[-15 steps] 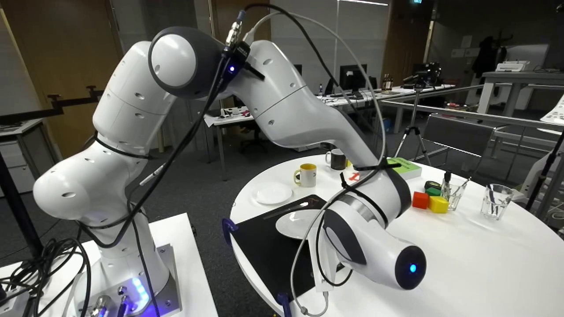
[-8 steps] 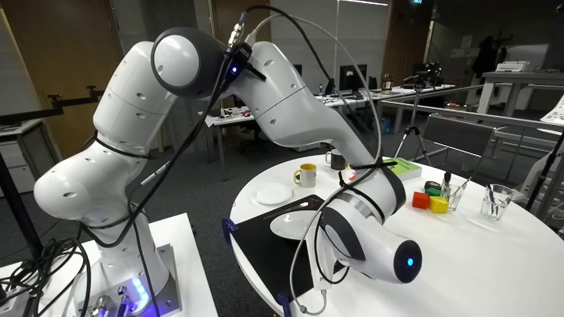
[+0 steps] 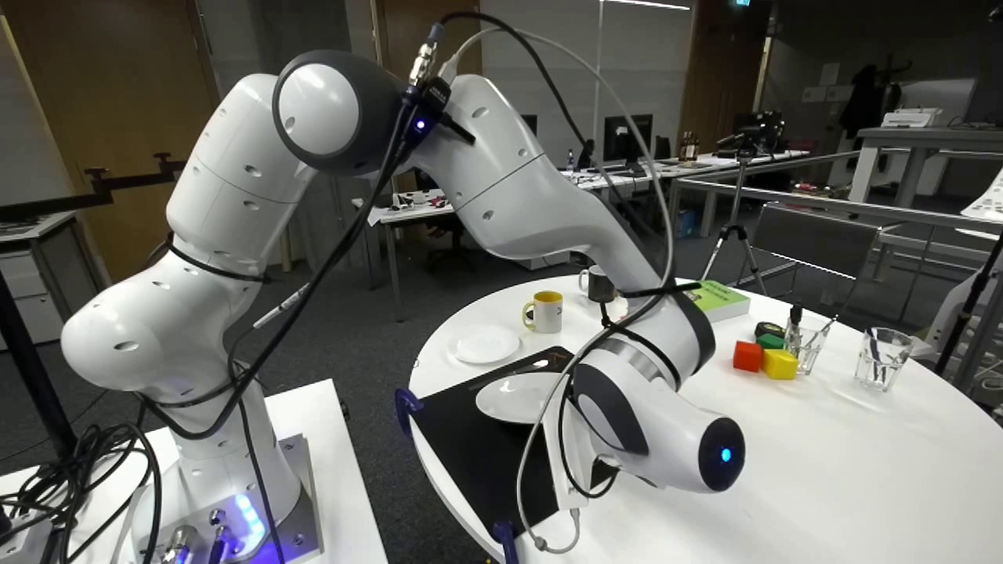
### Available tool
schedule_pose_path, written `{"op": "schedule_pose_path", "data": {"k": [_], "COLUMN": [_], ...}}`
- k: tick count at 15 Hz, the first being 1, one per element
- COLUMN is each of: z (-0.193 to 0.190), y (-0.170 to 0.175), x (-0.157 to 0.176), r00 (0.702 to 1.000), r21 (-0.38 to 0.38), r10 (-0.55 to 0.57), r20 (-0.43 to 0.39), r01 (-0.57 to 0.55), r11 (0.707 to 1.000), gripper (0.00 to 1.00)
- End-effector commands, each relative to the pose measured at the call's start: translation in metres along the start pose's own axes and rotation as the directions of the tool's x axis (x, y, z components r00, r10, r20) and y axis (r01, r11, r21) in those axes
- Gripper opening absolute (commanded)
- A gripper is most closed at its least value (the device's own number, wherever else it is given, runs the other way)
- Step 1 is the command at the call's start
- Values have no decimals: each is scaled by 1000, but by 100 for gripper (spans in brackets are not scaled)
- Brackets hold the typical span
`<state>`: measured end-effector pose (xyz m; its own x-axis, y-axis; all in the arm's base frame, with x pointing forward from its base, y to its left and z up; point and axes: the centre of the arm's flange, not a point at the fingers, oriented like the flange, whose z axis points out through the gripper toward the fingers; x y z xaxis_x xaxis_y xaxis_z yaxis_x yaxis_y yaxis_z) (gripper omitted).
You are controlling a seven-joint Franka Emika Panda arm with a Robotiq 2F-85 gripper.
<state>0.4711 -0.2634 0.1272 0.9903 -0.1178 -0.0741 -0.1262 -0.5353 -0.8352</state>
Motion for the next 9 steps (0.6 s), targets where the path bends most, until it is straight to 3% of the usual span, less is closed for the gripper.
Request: {"op": "schedule_pose_path", "data": {"k": [1,9], "z": [-7,-12], "y": [-24,-14], "x": [-4,-6], "r00": [1000,1000], "r21": [54,89], "r10": [2,5], "r20": [19,30], "r01": [-3,-7], "r11": [999,996], "gripper": [1,1]}}
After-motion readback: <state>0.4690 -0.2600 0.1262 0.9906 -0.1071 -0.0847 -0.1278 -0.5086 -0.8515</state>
